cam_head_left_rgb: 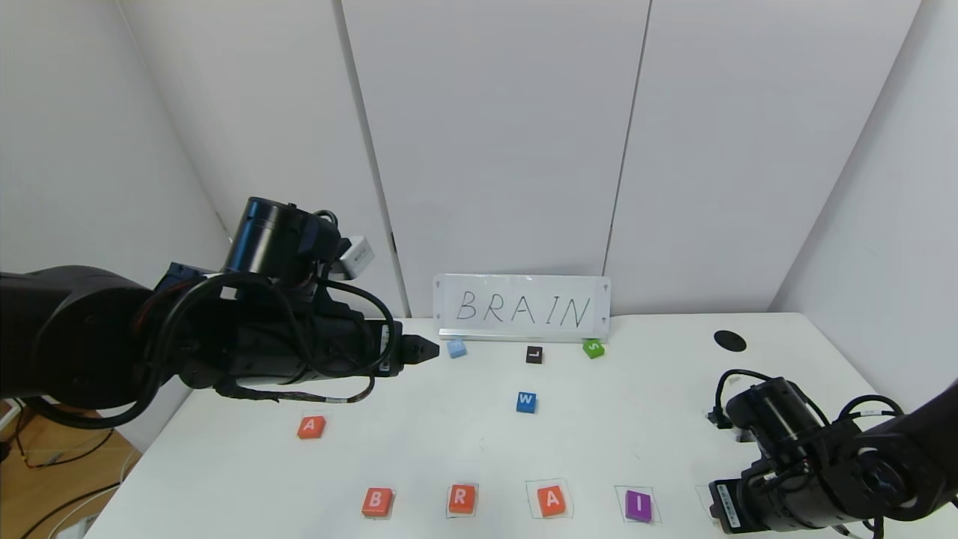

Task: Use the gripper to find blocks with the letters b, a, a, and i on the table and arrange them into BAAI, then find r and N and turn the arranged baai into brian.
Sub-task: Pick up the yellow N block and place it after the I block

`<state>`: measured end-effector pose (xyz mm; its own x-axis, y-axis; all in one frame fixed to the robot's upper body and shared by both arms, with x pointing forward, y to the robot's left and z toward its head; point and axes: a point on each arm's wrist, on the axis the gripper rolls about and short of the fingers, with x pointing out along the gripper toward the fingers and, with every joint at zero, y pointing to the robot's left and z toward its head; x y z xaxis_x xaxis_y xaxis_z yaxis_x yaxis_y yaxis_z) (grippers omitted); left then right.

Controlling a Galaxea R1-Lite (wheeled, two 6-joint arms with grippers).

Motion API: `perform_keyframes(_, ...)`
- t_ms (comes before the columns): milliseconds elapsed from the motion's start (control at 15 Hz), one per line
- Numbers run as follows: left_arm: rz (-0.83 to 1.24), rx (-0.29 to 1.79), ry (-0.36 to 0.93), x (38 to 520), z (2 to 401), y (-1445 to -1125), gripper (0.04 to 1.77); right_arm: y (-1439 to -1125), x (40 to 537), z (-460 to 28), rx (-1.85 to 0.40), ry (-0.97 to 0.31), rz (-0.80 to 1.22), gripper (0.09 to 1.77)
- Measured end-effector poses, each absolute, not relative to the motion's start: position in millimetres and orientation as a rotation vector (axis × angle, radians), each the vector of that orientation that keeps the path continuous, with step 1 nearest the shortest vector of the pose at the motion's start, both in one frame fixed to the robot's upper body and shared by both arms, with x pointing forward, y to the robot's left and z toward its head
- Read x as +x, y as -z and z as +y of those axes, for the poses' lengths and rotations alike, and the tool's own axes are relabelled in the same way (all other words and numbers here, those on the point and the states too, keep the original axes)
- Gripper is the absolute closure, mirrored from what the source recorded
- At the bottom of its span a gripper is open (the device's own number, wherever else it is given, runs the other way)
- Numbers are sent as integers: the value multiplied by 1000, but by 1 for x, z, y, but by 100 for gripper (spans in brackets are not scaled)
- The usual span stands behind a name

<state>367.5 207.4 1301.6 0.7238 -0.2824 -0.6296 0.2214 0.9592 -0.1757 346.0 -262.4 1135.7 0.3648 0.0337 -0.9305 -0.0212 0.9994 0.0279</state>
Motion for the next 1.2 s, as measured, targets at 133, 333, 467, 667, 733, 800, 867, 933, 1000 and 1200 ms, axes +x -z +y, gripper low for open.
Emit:
perform_keyframes(133,709,-91,278,367,207,-1302,9,-1133,348,-263,13,-36,1194,132)
perform_keyframes(333,709,-91,278,368,208,-1302,9,-1131,349,-264,-9,-48,1194,132)
perform_keyframes(467,709,-91,277,368,208,-1302,9,-1131,351,-264,-11,-49,1193,132)
perform_keyframes(667,708,-92,275,368,209,-1302,9,-1130,352,-264,-21,-56,1192,132)
perform_keyframes(733,707,-91,275,368,209,-1302,9,-1130,352,-264,-22,-57,1191,132)
perform_keyframes(800,707,-91,275,368,209,-1302,9,-1130,353,-263,-24,-57,1192,132)
perform_keyframes(867,707,-91,275,368,209,-1302,9,-1130,353,-263,-25,-60,1190,132)
perform_keyframes(933,707,-91,275,368,209,-1302,9,-1130,353,-263,-28,-62,1192,132)
perform_keyframes(1000,708,-91,275,368,209,-1302,9,-1130,353,-263,-28,-63,1191,132)
perform_keyframes(1200,707,-91,275,368,209,-1302,9,-1130,355,-263,-28,-65,1188,132)
